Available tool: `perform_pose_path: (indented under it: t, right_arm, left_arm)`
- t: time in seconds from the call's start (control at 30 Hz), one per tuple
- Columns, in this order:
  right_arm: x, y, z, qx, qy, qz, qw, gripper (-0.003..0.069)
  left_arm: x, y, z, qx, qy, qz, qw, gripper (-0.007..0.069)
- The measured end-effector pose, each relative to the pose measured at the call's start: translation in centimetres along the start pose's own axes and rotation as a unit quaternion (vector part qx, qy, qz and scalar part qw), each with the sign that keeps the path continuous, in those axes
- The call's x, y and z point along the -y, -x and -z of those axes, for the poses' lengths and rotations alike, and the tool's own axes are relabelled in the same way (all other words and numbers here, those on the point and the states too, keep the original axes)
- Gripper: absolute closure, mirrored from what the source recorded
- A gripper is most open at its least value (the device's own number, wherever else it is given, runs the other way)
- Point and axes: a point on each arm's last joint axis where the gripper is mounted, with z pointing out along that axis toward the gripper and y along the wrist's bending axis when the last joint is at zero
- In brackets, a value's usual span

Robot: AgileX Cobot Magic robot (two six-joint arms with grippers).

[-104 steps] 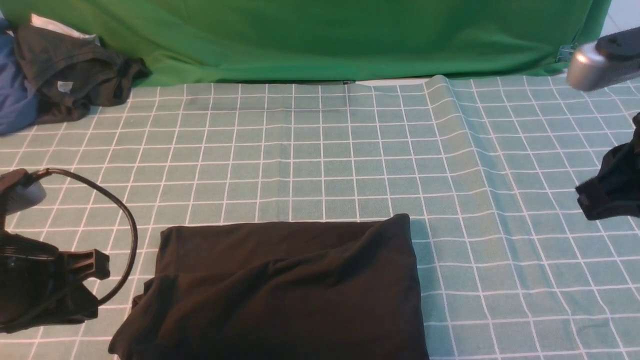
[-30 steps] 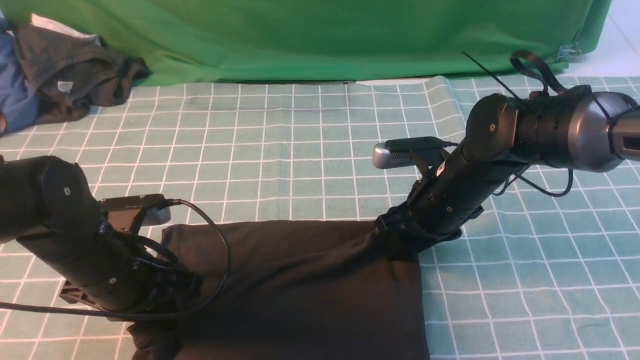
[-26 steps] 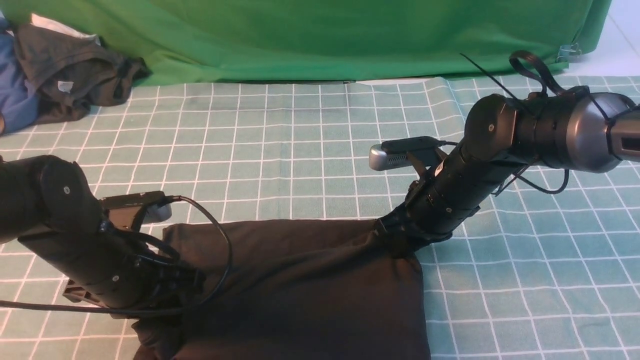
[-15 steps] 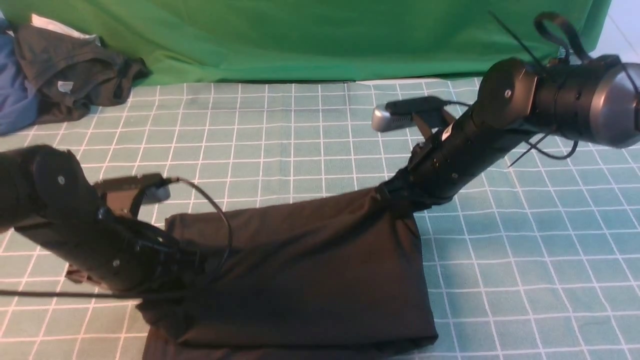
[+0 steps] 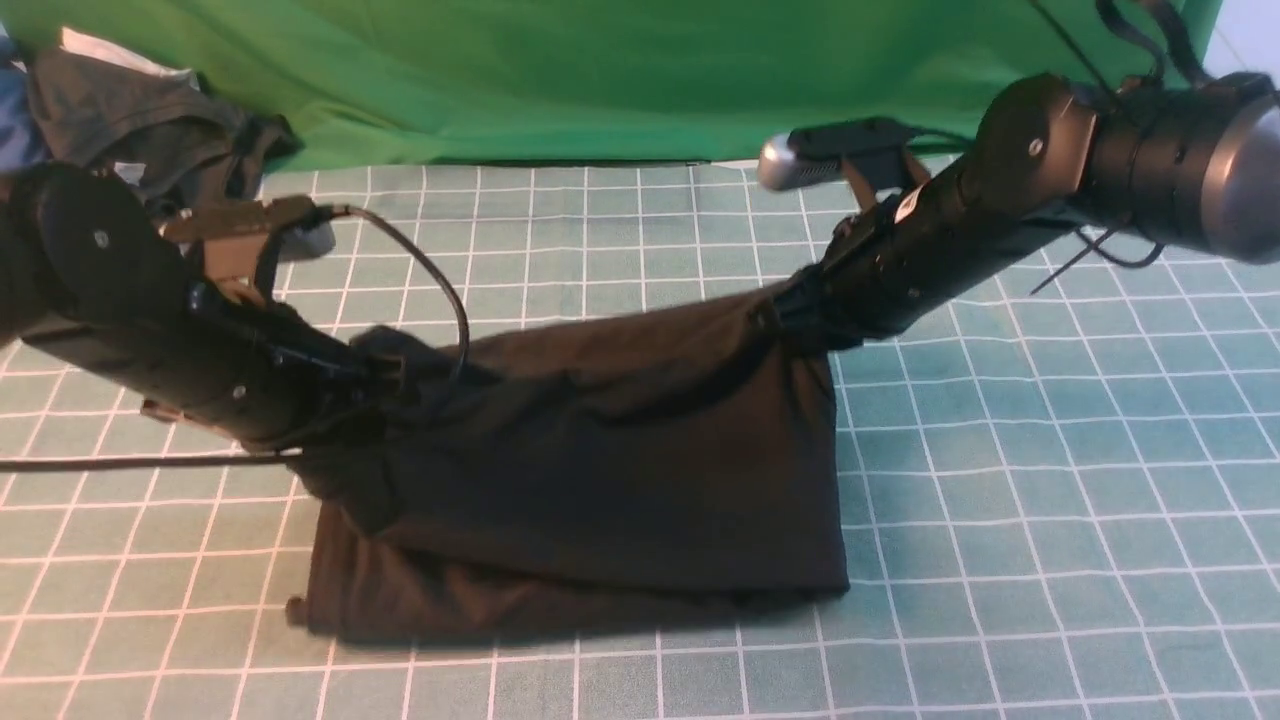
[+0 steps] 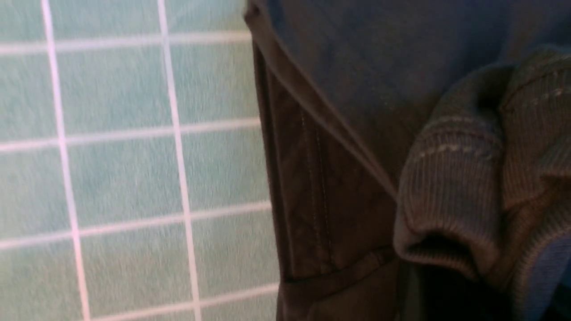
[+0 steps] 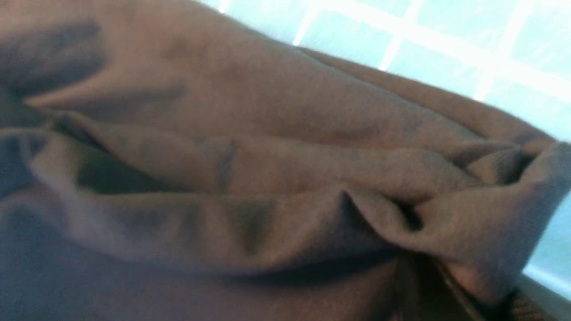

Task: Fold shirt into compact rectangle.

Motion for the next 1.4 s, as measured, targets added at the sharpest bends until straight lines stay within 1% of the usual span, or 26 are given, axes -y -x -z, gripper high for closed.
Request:
perform_pose_path:
  t: [0.1, 0.2, 0.37, 0.5, 0.53, 0.6, 0.63, 0.67, 0.73, 0.77, 0.8, 0.87, 0.9, 0.93, 0.97, 1.0, 1.03, 1.07, 1.1, 1.13, 1.2, 1.23, 1.27, 1.33, 1.37, 1.4]
  right_arm:
    - [1.3, 0.1, -0.1, 0.002, -0.008, -0.014, 1.0, 0.0596]
    - [1.8, 0.0, -0.4, -0.001, -0.011, -0.014, 1.0, 0.0596]
    - [2.1, -0.2, -1.2, -0.005, -0.013, -0.006, 1.0, 0.0596]
    - [2.2, -0.2, -1.4, -0.002, -0.016, -0.005, 1.0, 0.059]
    - [2.2, -0.1, -1.4, -0.001, -0.017, -0.005, 1.0, 0.0585]
    - [2.2, 0.0, -1.4, 0.006, -0.019, -0.004, 1.0, 0.0546]
    - [2.3, 0.0, -1.4, 0.007, -0.021, -0.002, 1.0, 0.0501]
    - [2.3, 0.0, -1.4, 0.009, -0.022, -0.001, 1.0, 0.0477]
    - [2.4, 0.1, -1.3, 0.013, -0.028, 0.006, 1.0, 0.0375]
    - [2.4, 0.1, -1.3, 0.013, -0.029, 0.007, 0.999, 0.0375]
    - [2.4, 0.3, -0.8, 0.014, -0.034, 0.019, 0.999, 0.0312]
    - [2.3, 0.6, 0.1, 0.011, -0.04, 0.037, 0.998, 0.028]
    - [2.1, 1.0, 1.3, 0.011, -0.048, 0.056, 0.997, 0.0277]
    - [2.0, 1.3, 2.3, 0.008, -0.055, 0.065, 0.996, 0.0283]
    - [2.0, 1.4, 2.6, 0.008, -0.057, 0.07, 0.996, 0.0283]
    - [1.7, 2.0, 4.8, 0.012, -0.075, 0.081, 0.994, 0.031]
    - [1.5, 2.7, 7.4, 0.023, -0.1, 0.095, 0.99, 0.0356]
    - [1.4, 2.8, 8.5, 0.025, -0.111, 0.097, 0.989, 0.0379]
    - [1.1, 3.1, 10.6, 0.038, -0.126, 0.104, 0.986, 0.0421]
    - [1.0, 3.1, 11.4, 0.04, -0.136, 0.108, 0.984, 0.0447]
    - [0.4, 3.1, 16.7, 0.08, -0.169, 0.119, 0.975, 0.0529]
    - [0.0, 2.8, 19.9, 0.108, -0.182, 0.118, 0.97, 0.0567]
    - [0.0, 2.7, 20.4, 0.111, -0.183, 0.117, 0.97, 0.0576]
    - [-1.1, 1.2, 26.5, 0.172, -0.199, 0.117, 0.958, 0.0616]
    - [-1.1, 1.2, 26.5, 0.171, -0.199, 0.117, 0.958, 0.0618]
    - [-1.8, 0.0, 29.7, 0.202, -0.206, 0.116, 0.95, 0.0627]
  left_arm:
    - [0.0, 0.6, -0.5, 0.002, 0.001, 0.001, 1.0, 0.0592]
    - [-0.2, 0.8, -1.6, -0.005, 0.003, 0.004, 1.0, 0.0592]
    - [-0.7, 0.9, -3.6, -0.011, 0.012, 0.007, 1.0, 0.0592]
    - [-0.7, 1.1, -3.8, -0.002, 0.014, 0.008, 1.0, 0.0592]
    - [-0.7, 1.1, -3.8, 0.0, 0.014, 0.008, 1.0, 0.0592]
    - [-0.7, 1.2, -3.8, 0.001, 0.014, 0.008, 1.0, 0.0587]
    - [-0.8, 1.2, -3.8, 0.0, 0.014, 0.007, 1.0, 0.0575]
    - [-0.8, 1.2, -3.8, 0.0, 0.015, 0.007, 1.0, 0.0561]
    - [-0.8, 1.2, -3.9, 0.002, 0.018, 0.003, 1.0, 0.0498]
    - [-0.8, 1.2, -3.9, 0.002, 0.018, 0.003, 1.0, 0.049]
    - [-0.9, 1.4, -3.9, 0.006, 0.024, -0.007, 1.0, 0.0423]
    - [-0.9, 1.9, -3.6, 0.011, 0.029, -0.016, 0.999, 0.0343]
    - [-0.9, 2.3, -3.3, 0.013, 0.031, -0.021, 0.999, 0.0292]
    - [-0.8, 2.6, -3.1, 0.013, 0.033, -0.021, 0.999, 0.0262]
    - [-0.8, 2.7, -3.0, 0.015, 0.033, -0.022, 0.999, 0.0255]
    - [-0.6, 3.4, -2.4, 0.015, 0.036, -0.024, 0.999, 0.0214]
    - [-0.5, 3.9, -1.9, 0.016, 0.036, -0.026, 0.999, 0.0192]
    - [-0.3, 4.3, -1.1, 0.017, 0.034, -0.025, 0.999, 0.0184]
    - [-0.1, 4.6, -0.5, 0.019, 0.033, -0.026, 0.999, 0.0183]
    - [0.1, 5.0, 0.1, 0.023, 0.032, -0.027, 0.999, 0.0186]
    - [0.6, 5.5, 2.4, 0.038, 0.028, -0.034, 0.998, 0.0244]
    - [0.8, 5.6, 3.7, 0.051, 0.026, -0.039, 0.998, 0.031]
    - [0.9, 5.6, 4.1, 0.056, 0.025, -0.04, 0.997, 0.0321]
    - [1.3, 5.4, 6.8, 0.089, 0.023, -0.051, 0.994, 0.047]
    - [1.3, 5.4, 7.0, 0.092, 0.023, -0.051, 0.994, 0.0496]
    - [1.6, 5.1, 8.6, 0.115, 0.021, -0.056, 0.992, 0.0552]
